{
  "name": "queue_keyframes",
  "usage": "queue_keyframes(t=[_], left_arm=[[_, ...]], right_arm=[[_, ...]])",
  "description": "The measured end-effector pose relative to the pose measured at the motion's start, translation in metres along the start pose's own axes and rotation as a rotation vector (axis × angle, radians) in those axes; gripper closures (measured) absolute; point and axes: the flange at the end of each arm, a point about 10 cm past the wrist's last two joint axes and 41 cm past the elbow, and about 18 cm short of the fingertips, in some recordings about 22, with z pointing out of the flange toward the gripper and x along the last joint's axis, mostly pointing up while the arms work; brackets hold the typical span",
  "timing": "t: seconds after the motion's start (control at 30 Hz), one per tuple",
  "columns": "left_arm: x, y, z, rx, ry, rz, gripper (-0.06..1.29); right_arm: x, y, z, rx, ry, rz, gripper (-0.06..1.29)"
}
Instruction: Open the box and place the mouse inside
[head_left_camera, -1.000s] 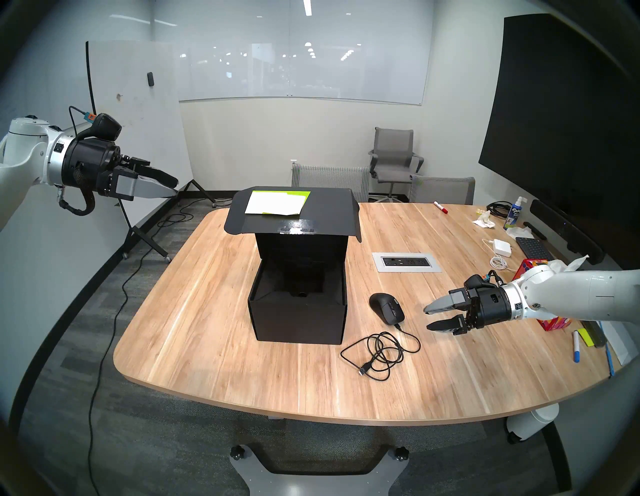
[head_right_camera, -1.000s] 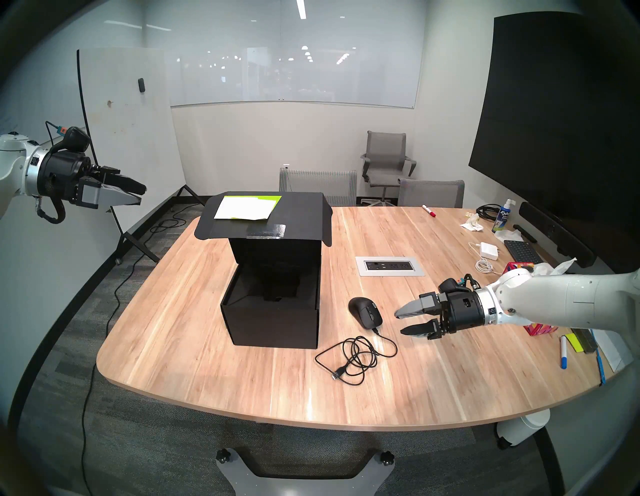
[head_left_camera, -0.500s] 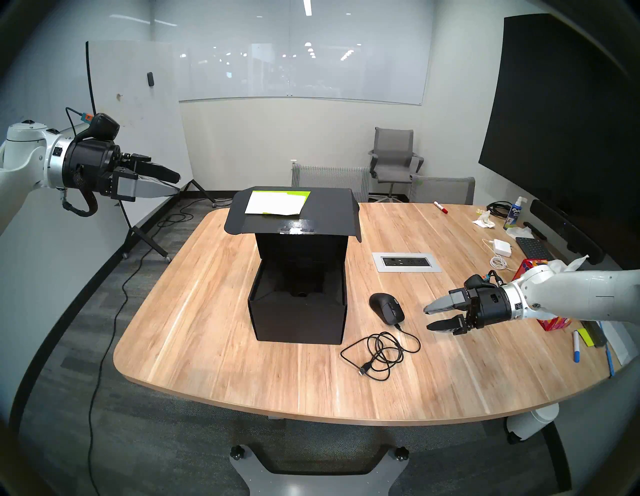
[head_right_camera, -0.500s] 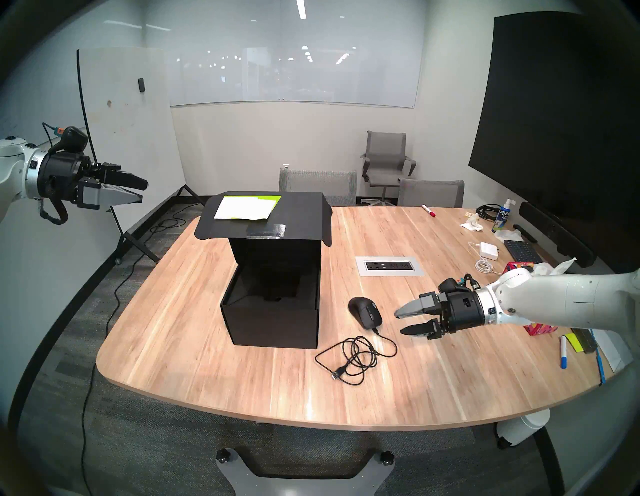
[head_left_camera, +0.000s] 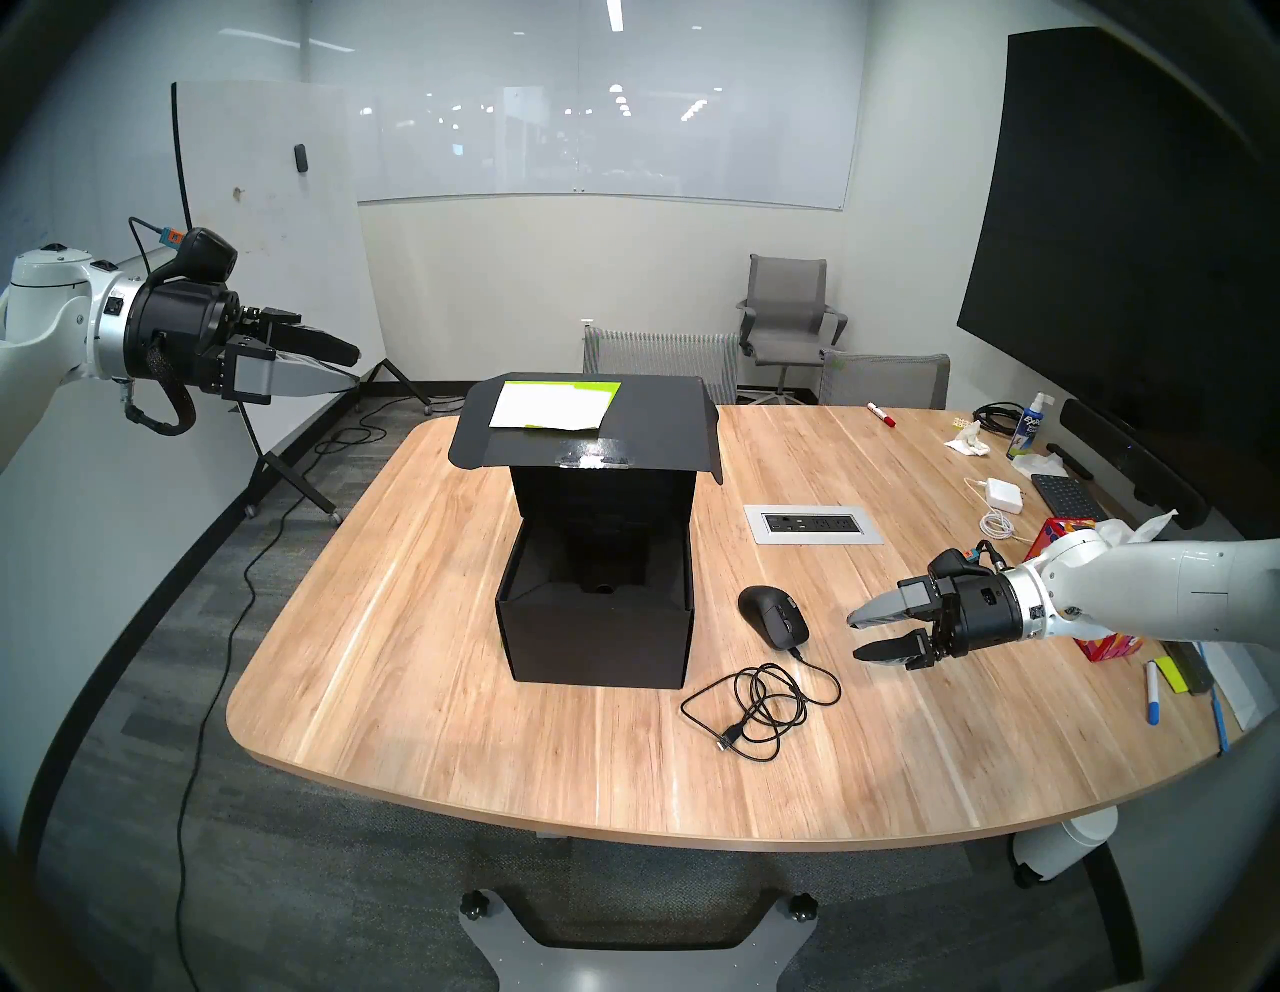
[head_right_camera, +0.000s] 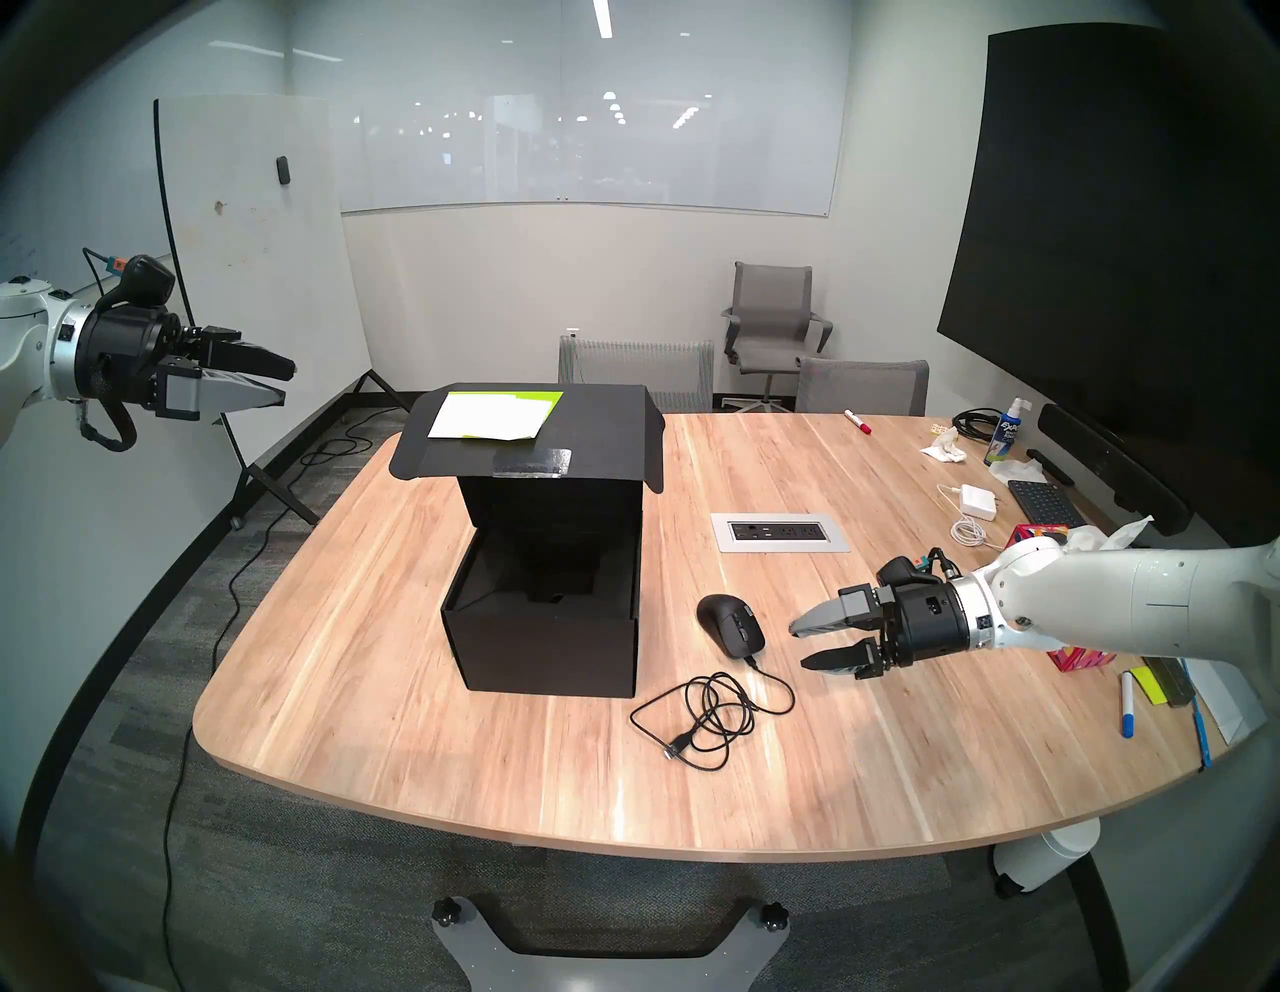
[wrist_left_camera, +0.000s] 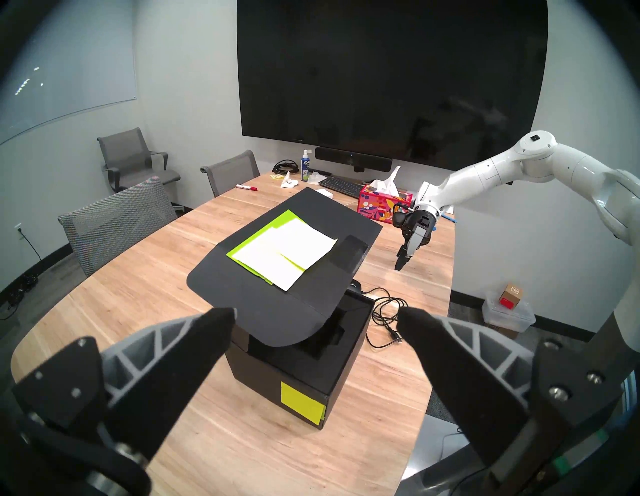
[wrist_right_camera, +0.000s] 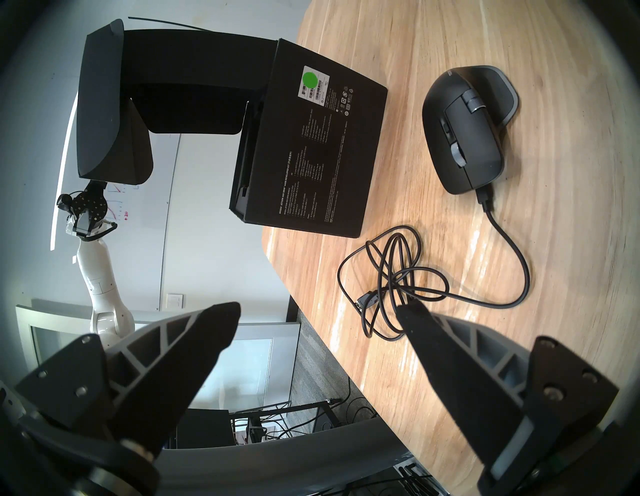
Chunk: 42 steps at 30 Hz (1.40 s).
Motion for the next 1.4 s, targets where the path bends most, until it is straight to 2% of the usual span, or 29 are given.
queue_keyframes(t=[0.2, 0.27, 0.37, 0.57, 0.97, 1.4], left_arm=[[-0.002, 0.0, -0.004, -0.009, -0.034, -0.033, -0.04], [-0.004, -0.001, -0.008, 0.0, -0.063, -0.047, -0.04], [-0.006, -0.01, -0.019, 0.09, -0.119, -0.073, -0.04], [-0.005, -0.016, -0.026, 0.165, -0.146, -0.092, -0.04], [-0.003, -0.014, -0.017, 0.235, -0.194, -0.141, -0.04], [-0.013, -0.017, -0.011, 0.301, -0.248, -0.222, -0.04]], right_arm=[[0.0, 0.0, 0.0, 0.0, 0.0, 0.0, 0.0], [0.0, 0.0, 0.0, 0.0, 0.0, 0.0, 0.0], [0.0, 0.0, 0.0, 0.0, 0.0, 0.0, 0.0], [0.0, 0.0, 0.0, 0.0, 0.0, 0.0, -0.01], [0.0, 0.0, 0.0, 0.0, 0.0, 0.0, -0.01], [0.0, 0.0, 0.0, 0.0, 0.0, 0.001, -0.01]])
